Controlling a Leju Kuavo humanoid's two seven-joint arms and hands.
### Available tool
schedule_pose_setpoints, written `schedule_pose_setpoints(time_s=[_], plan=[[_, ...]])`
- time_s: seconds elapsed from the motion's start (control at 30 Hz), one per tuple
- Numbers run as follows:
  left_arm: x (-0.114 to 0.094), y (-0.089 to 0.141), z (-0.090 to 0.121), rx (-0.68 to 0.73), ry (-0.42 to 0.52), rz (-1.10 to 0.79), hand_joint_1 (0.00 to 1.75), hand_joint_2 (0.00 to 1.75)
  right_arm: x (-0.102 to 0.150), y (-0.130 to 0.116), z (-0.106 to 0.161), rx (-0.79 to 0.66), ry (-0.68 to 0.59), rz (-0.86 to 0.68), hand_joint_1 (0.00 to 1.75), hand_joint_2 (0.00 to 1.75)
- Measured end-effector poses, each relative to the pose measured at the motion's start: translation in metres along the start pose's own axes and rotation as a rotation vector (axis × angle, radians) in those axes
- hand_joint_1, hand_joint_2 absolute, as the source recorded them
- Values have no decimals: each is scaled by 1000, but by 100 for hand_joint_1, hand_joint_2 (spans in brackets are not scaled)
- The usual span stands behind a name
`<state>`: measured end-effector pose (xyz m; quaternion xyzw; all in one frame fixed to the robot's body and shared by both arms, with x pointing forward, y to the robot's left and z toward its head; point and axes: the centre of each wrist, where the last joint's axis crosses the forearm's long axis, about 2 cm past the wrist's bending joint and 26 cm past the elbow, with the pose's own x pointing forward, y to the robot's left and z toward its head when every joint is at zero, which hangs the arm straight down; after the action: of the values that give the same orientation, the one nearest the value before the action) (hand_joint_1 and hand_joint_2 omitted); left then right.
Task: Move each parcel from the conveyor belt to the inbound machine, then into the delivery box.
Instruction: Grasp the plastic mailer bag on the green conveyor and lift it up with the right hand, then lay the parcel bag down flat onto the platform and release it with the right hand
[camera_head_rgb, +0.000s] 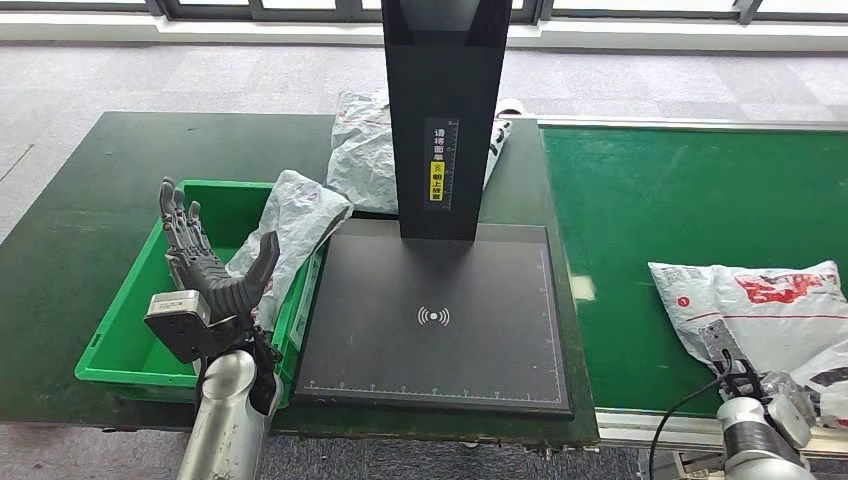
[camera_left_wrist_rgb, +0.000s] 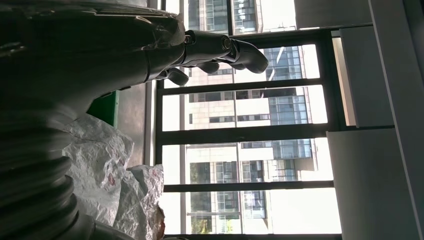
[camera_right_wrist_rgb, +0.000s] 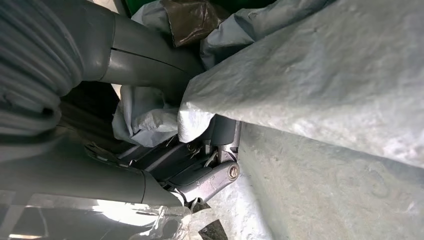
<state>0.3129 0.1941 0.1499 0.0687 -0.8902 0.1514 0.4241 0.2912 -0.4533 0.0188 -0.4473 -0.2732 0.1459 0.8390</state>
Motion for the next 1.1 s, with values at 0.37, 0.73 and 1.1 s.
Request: schedule_pose_setpoints(time_s=[0.37, 0.73, 1.1], plan=[[1, 1, -1, 18, 1, -9, 0, 175, 16, 12, 12, -124, -274, -54, 175, 175], [-2, 0, 1, 8, 5, -41, 0, 175, 156, 70, 161, -205, -987, -287, 175, 175], [-7, -13, 7, -2, 34, -40, 0, 175, 238, 62, 266, -404, -1379, -381, 175, 175]])
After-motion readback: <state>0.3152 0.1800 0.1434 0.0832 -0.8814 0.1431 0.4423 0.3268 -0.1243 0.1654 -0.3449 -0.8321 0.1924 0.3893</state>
